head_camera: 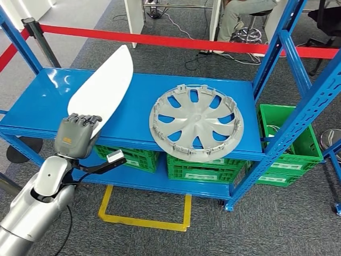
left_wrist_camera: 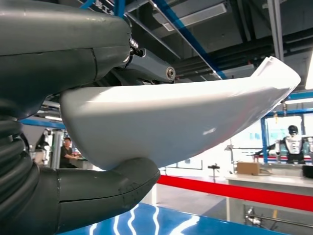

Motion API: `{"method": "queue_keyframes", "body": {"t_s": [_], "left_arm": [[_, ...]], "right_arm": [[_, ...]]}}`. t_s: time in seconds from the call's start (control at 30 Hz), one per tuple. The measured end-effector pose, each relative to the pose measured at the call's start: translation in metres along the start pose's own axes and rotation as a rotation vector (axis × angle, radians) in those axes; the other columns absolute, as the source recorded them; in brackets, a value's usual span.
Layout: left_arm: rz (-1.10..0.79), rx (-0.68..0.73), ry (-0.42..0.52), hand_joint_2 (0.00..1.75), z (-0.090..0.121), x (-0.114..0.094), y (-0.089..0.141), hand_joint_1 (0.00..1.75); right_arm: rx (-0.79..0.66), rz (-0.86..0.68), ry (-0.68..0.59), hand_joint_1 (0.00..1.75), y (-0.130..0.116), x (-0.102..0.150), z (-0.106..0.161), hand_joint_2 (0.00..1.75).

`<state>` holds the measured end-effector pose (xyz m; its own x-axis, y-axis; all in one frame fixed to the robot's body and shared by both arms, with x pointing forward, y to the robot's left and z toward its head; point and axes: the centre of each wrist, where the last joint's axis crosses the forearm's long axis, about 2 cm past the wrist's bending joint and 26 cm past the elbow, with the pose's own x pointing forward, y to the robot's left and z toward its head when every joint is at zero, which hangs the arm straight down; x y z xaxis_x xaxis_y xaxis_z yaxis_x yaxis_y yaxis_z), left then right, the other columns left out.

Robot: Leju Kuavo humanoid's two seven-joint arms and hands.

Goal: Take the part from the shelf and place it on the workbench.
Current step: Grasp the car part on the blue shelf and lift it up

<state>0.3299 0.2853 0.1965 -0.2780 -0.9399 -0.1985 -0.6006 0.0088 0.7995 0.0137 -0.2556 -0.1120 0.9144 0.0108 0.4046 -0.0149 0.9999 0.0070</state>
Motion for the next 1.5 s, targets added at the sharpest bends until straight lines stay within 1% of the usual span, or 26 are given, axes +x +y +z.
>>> {"method": "queue_keyframes", "body": {"t_s": [0.2, 0.4, 0.7, 1.27, 1.5], "left_arm": [[-0.003, -0.033, 0.041, 1.75, 0.008, -0.016, 0.004, 1.75], [0.012, -0.1, 0.058, 1.75, 0.023, -0.02, 0.0, 1.75], [0.004, -0.136, 0.077, 1.75, 0.026, -0.031, 0.002, 1.75], [0.013, -0.15, 0.078, 1.75, 0.032, -0.031, 0.004, 1.75], [0.018, -0.165, 0.08, 1.75, 0.039, -0.029, 0.002, 1.75]], "right_arm": [[0.008, 0.001, 0.001, 0.0, 0.003, 0.001, 0.0, 0.0], [0.013, -0.001, 0.013, 0.0, 0.002, 0.0, 0.0, 0.0], [0.016, -0.013, 0.012, 0.0, 0.003, 0.004, -0.001, 0.0], [0.009, -0.032, 0.025, 0.0, 0.004, 0.004, -0.001, 0.0], [0.007, -0.036, 0.033, 0.0, 0.004, 0.005, -0.001, 0.0]]}}
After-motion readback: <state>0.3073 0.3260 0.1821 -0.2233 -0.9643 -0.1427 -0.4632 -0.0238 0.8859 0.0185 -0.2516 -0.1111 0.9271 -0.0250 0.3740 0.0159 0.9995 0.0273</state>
